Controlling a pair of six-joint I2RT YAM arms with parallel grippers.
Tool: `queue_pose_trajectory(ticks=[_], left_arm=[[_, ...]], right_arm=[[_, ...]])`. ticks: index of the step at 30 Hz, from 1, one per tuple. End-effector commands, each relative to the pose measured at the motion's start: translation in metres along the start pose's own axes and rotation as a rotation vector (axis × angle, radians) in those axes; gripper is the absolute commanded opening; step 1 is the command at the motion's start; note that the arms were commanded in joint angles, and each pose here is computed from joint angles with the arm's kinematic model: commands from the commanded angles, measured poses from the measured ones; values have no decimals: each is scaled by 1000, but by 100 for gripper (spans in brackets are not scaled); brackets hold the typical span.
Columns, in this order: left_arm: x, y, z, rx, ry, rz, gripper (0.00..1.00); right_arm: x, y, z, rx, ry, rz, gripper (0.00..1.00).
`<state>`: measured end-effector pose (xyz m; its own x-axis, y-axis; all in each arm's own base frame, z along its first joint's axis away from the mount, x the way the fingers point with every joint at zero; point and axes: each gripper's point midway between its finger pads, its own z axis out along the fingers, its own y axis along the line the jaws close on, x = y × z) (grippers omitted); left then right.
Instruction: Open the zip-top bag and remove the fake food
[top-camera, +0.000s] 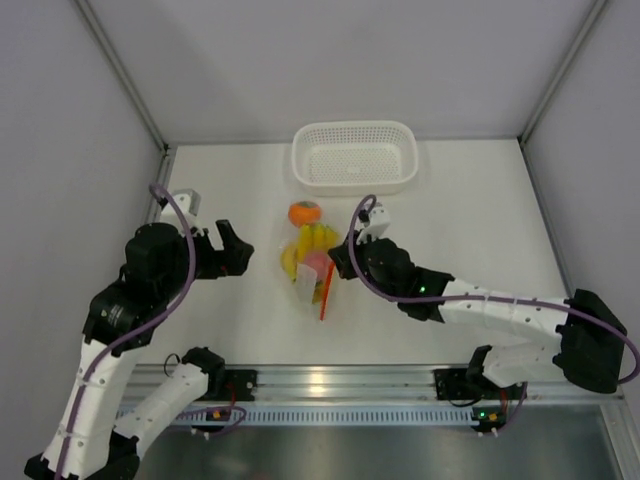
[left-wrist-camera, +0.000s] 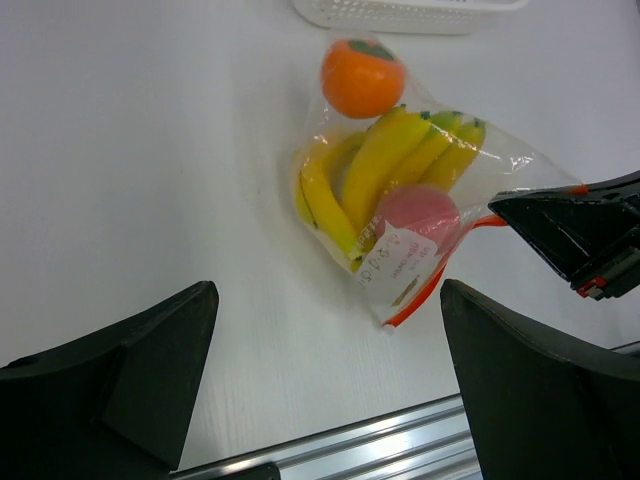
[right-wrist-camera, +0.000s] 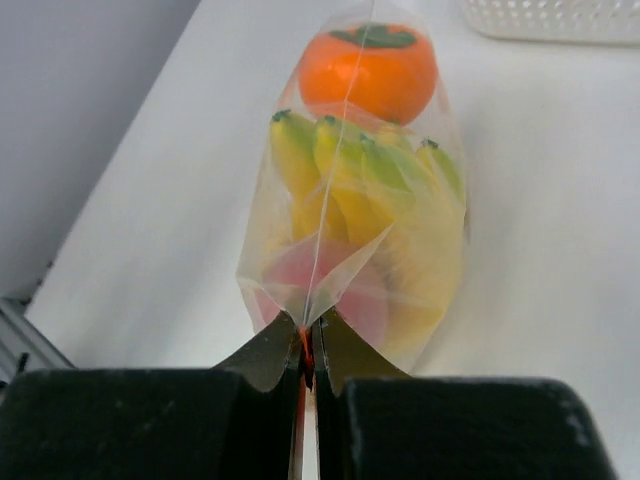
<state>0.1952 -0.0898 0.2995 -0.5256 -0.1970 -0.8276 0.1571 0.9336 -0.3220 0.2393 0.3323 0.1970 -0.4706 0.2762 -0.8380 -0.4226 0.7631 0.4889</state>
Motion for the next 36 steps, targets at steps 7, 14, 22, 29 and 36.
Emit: queue_pose_trajectory(ticks=[7, 14, 22, 29, 36], left_arm=[[-37, -83, -16, 421, -45, 73, 99], [-57, -132, -18, 728, -155, 135, 99], [-78, -149, 8, 874, -418, 138, 99], [-35, -177, 21, 1091, -365, 332, 99], [20, -219, 0, 1302, -314, 489, 99]], right_arm=[[-51, 8, -41, 27, 264, -629, 0], [-59, 10, -80, -85, 414, -840, 0], [-55, 15, -112, -196, 528, -907, 0], [-47, 46, -138, -451, 624, -936, 0], [-39, 53, -136, -495, 696, -941, 0]])
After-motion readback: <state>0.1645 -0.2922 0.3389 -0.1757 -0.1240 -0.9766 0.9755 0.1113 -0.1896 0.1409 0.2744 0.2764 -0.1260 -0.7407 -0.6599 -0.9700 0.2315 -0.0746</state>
